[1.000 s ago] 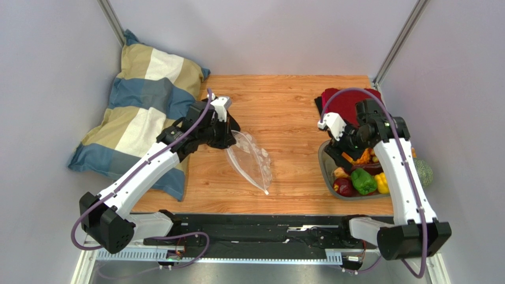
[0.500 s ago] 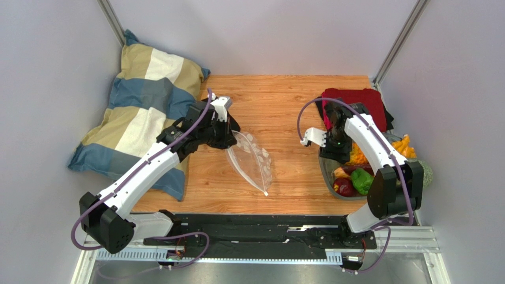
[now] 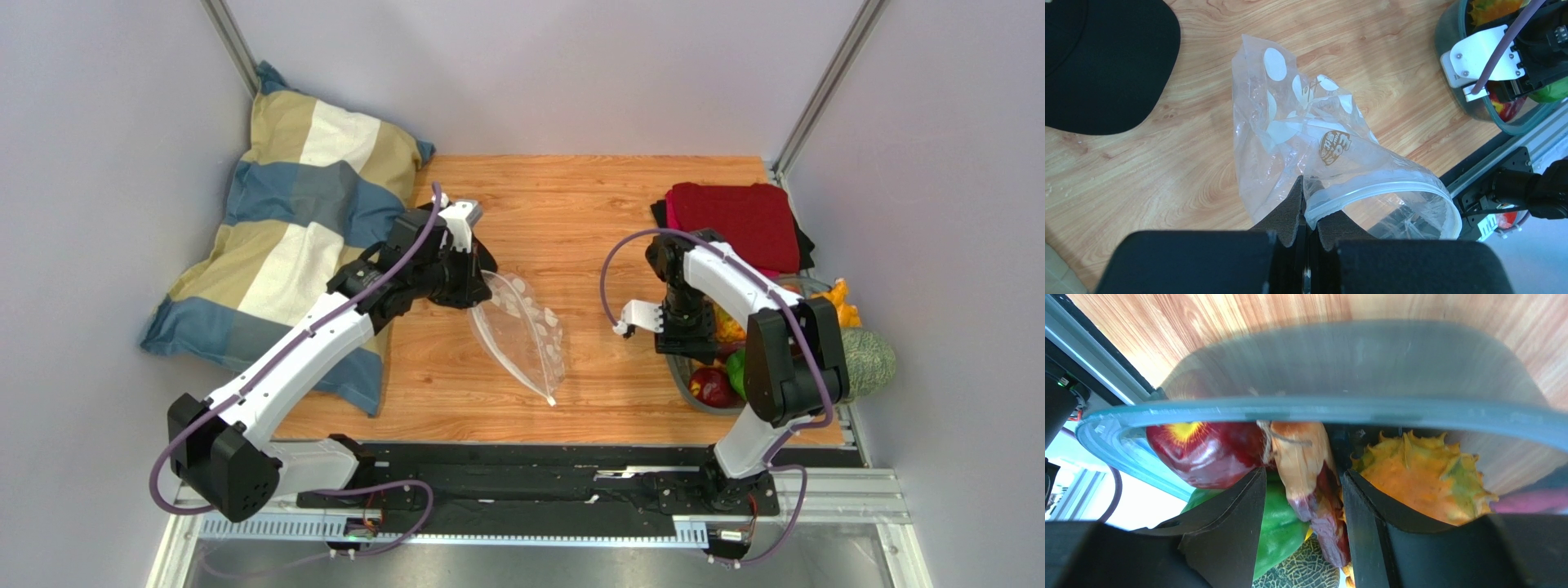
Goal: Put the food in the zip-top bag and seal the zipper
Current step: Pick up the fake food from the bin.
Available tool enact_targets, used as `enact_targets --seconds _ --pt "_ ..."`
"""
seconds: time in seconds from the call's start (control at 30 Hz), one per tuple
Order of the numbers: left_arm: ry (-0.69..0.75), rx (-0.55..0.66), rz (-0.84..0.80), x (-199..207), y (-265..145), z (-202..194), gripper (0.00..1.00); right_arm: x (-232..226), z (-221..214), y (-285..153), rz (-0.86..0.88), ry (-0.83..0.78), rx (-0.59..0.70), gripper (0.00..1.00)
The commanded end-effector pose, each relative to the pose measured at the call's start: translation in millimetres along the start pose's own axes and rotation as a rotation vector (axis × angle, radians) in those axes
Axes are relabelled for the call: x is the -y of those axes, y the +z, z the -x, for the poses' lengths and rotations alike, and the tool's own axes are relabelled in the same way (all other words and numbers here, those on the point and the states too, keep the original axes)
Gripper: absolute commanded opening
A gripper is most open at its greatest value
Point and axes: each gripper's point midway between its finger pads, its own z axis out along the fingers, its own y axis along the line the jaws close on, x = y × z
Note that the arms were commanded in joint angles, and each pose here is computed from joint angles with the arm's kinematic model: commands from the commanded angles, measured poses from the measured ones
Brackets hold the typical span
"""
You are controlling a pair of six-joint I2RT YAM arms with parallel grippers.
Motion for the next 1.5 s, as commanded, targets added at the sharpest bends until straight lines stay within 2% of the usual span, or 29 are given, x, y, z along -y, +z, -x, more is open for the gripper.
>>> enact_targets --seconds 0.0,0.1,0.13,0.17,0.37,0.83,1.2,1.47 --pt "0.006 0.03 -0.019 5 1 10 0.0 -36 -10 0 0.163 -0.057 -0.061 0.52" --pt "0.01 0.028 -0.021 6 1 11 0.0 -39 -6 3 0.19 -0.051 -0.045 0.37" --pt "0.011 0.025 -0.02 6 1 10 0.0 -39 -5 2 0.19 -0.045 -0.04 0.28" --pt "0.011 0.025 -0.021 6 1 10 0.0 -40 -4 1 0.194 -0.046 -0.036 0.23" --pt "0.014 0.022 -0.024 7 1 10 0.0 -34 7 -21 0.162 -0.032 0.044 0.07" --pt "0.015 0.017 -0.028 8 2 11 0.0 -38 21 -64 0.096 -0.017 0.196 0.0" --pt "0.011 0.007 -0.031 8 5 10 0.0 -42 27 -98 0.002 0.008 0.311 0.0" --pt "0.007 0.003 -0.038 9 6 11 0.0 -54 45 -117 -0.014 0.034 0.461 0.0"
